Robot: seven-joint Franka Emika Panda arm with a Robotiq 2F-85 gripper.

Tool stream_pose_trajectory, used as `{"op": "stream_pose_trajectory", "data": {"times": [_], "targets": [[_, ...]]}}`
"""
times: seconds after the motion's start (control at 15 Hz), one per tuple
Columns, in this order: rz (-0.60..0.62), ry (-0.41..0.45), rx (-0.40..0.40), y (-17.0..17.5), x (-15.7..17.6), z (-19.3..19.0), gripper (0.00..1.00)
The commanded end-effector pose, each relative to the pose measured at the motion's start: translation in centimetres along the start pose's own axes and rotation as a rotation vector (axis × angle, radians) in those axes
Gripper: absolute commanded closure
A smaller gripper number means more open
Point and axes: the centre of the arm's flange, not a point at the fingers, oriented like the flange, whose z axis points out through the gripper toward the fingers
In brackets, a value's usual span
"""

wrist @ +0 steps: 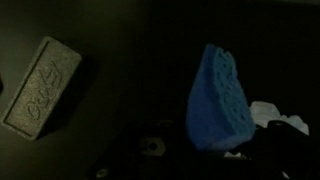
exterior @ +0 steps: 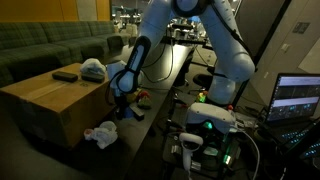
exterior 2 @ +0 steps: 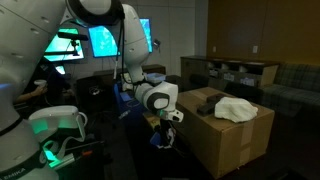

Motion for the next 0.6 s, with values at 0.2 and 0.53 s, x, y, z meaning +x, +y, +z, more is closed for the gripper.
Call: {"op": "stream_pose_trajectory", "data": {"times": [0.2,0.53], "targets": [[0.042,0.019,0.035,2.7,4.9,3.3,0.92],[0.109,0.033,0.015,4.2,7.1,4.9,0.92]]}}
